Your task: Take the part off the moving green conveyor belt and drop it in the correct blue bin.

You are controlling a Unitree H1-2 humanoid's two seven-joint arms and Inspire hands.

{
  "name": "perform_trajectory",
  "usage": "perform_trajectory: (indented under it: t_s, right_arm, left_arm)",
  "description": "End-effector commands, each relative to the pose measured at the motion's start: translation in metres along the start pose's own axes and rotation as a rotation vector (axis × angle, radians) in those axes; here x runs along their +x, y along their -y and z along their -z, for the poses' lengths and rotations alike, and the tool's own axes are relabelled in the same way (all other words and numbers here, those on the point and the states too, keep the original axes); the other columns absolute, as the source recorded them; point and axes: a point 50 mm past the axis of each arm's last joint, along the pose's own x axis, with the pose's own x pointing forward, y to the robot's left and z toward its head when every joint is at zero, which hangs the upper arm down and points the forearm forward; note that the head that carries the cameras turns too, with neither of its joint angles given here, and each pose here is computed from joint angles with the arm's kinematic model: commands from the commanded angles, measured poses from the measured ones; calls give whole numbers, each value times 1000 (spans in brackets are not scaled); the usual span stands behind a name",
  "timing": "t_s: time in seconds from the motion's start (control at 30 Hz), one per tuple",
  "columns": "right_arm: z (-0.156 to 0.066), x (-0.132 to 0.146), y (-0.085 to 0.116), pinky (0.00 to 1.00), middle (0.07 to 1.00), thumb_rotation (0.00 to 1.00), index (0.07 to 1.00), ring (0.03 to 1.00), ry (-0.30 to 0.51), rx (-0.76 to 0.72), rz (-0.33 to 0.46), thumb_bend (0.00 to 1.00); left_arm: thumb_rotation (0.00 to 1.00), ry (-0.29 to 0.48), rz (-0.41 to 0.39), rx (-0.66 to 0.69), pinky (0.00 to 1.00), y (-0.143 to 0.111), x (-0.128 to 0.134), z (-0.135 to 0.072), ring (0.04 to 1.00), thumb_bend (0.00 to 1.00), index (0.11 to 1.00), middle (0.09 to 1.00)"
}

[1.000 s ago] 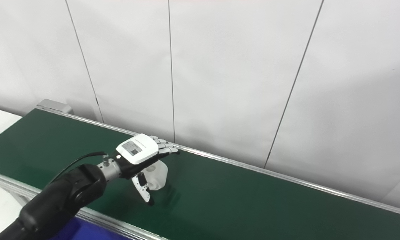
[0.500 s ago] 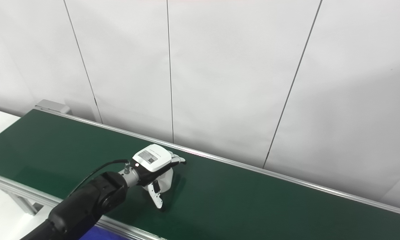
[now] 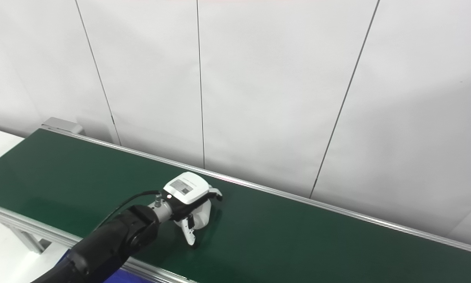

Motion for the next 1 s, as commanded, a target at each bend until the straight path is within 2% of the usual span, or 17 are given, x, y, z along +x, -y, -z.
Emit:
perform_trajectory:
  t_s: [0.0,0.03,0.1,0.13,0.17,0.2,0.23,0.27,0.47,0.57,0.73,0.97]
  right_arm:
    - [-8,0,-2,1000,1000,956,998,1000,66,-17,0,993]
    - [-8,0,-2,1000,1000,956,997,1000,66,-18,0,993]
    - [-9,0,-2,1000,1000,957,995,1000,68,-20,0,994]
    - [-9,0,-2,1000,1000,958,995,1000,66,-21,0,994]
    - [-8,0,-2,1000,999,959,995,1000,66,-21,0,997]
    - [-8,-1,-2,1000,999,960,995,1000,65,-21,-1,999]
    - [-8,-1,-2,1000,1000,959,996,1000,64,-20,-2,994]
    - [-8,-1,-2,1000,1000,958,996,1000,65,-20,-1,993]
    - [-8,-1,-3,1000,996,952,992,1000,66,-18,1,997]
    - [-9,-1,-3,1000,992,959,988,1000,65,-30,4,998]
    - [-9,-1,-4,1000,994,961,989,1000,63,-37,2,998]
    - [-13,-1,-7,1000,1000,940,991,1000,75,-40,-1,985]
  left_arm:
    - [27,-48,-81,52,603,-19,3,19,621,972,688,684]
    - [21,-48,-92,56,596,-19,3,19,613,968,683,679]
    - [4,-40,-116,56,500,-19,4,20,512,935,628,623]
    - [2,-28,-126,49,483,-20,5,19,495,930,617,612]
    - [0,-20,-131,44,456,-20,5,19,459,721,554,574]
    - [0,-13,-135,26,441,-21,5,18,441,613,521,555]
    - [0,-8,-137,13,417,-21,5,17,425,538,500,534]
    - [0,-3,-137,-3,411,-21,6,16,421,520,494,530]
    - [0,11,-135,-20,392,-24,6,14,435,499,468,546]
    - [0,14,-132,-18,380,-28,5,12,425,502,490,518]
    - [0,30,-138,-7,366,-37,3,7,418,501,493,523]
    - [0,83,-187,-26,362,-69,-13,-11,416,500,489,532]
